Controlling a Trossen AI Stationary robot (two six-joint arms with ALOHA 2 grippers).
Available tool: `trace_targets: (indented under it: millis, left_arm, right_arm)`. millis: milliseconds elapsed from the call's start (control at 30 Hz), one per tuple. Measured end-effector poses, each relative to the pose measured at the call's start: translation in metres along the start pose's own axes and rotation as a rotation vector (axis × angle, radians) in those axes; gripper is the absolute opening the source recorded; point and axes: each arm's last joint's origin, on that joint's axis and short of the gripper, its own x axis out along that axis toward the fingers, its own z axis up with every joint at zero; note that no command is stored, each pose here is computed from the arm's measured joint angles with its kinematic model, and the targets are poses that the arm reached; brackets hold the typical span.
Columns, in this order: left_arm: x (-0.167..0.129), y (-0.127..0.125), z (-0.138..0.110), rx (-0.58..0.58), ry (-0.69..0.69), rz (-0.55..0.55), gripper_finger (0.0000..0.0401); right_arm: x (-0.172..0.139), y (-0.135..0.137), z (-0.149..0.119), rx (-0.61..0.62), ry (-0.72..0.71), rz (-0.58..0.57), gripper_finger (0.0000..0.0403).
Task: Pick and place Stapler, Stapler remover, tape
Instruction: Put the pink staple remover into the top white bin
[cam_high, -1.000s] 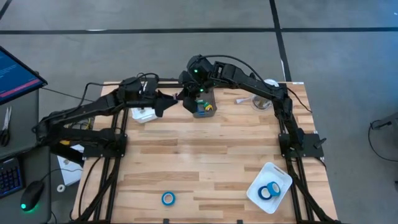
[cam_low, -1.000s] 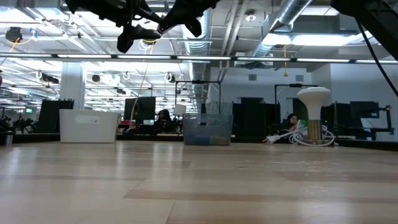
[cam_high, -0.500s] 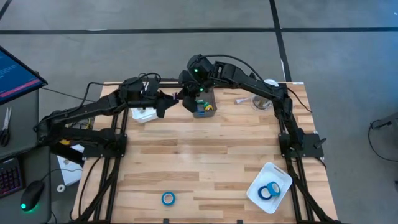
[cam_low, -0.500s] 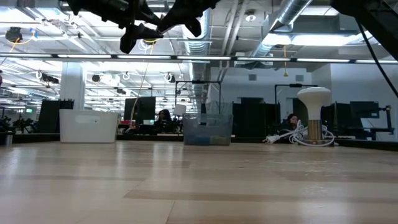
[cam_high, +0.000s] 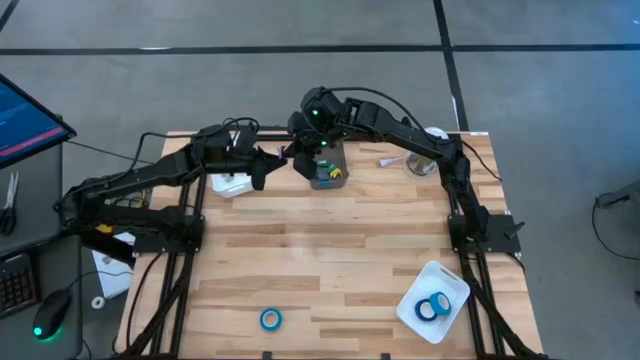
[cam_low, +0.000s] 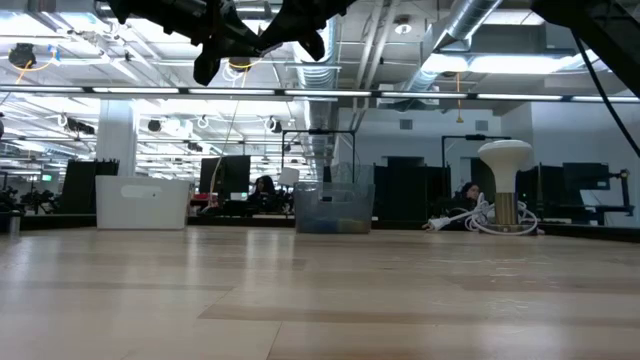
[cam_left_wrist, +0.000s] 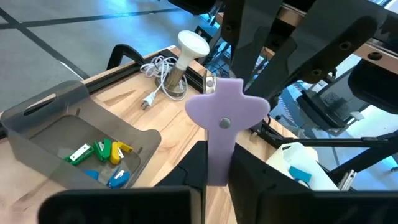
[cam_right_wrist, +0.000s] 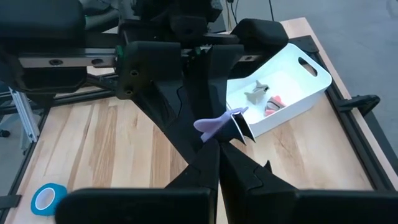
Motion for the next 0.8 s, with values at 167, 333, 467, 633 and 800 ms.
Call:
trace_targets:
  millis: [167, 333, 467, 633, 800]
  left_arm:
    - [0.000, 0.000, 0.000, 0.000, -0.002, -0.004, 0.0034]
    - [-0.001, 0.000, 0.001, 0.003, -0.009, -0.001, 0.0028]
    - [0.000, 0.000, 0.001, 0.003, -0.008, -0.001, 0.0029]
    - [0.000, 0.001, 0.000, -0.001, 0.004, 0.006, 0.0026]
    - [0.000, 0.001, 0.000, -0.002, 0.000, 0.009, 0.0027]
  right_arm:
    - [0.000, 0.000, 0.001, -0.003, -0.010, -0.002, 0.0000]
    - [-0.002, -0.006, 0.002, -0.001, -0.027, -0.008, 0.0011]
    - [-0.004, -0.011, 0.003, 0.006, -0.032, -0.007, 0.0047]
    - [-0.006, -0.018, 0.002, 0.012, -0.032, -0.011, 0.0098]
    - [-0.018, -0.023, 0.004, 0.017, -0.038, -0.022, 0.0129]
